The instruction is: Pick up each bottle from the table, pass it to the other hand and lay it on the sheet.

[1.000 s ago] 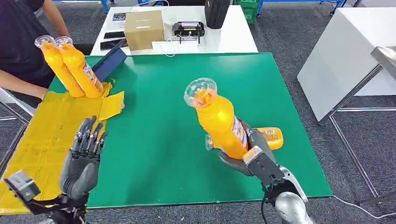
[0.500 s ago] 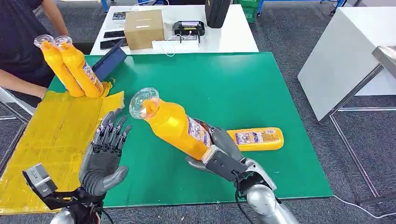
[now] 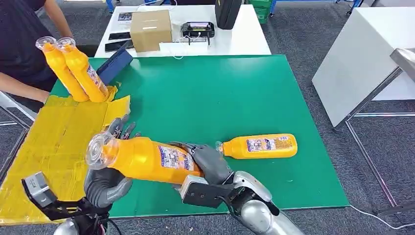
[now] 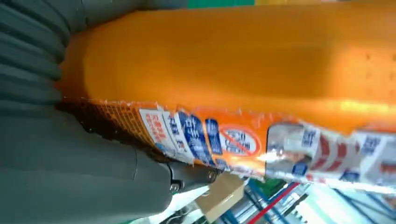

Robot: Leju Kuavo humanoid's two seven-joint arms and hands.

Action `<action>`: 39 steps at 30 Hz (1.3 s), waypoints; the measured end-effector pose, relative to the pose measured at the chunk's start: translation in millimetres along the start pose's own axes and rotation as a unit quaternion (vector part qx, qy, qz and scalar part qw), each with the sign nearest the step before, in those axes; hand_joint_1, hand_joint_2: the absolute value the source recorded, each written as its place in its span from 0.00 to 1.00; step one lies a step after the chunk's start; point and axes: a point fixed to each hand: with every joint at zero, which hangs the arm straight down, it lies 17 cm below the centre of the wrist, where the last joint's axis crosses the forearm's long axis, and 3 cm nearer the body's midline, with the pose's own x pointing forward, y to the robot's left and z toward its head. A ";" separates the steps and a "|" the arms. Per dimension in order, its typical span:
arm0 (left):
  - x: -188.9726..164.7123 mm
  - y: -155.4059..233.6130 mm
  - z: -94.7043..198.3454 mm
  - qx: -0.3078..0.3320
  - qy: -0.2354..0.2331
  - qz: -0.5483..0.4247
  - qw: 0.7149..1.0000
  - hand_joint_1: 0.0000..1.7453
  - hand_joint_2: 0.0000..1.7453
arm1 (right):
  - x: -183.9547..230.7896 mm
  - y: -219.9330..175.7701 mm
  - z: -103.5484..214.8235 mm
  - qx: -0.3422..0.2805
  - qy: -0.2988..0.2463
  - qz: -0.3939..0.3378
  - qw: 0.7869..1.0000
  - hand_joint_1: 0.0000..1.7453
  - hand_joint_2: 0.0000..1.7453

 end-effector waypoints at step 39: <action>-0.1 -16.3 4.6 -0.037 -0.027 -0.057 0.997 1.00 1.00 | 31.4 33.0 -8.1 0.073 -0.047 0.029 0.996 1.00 1.00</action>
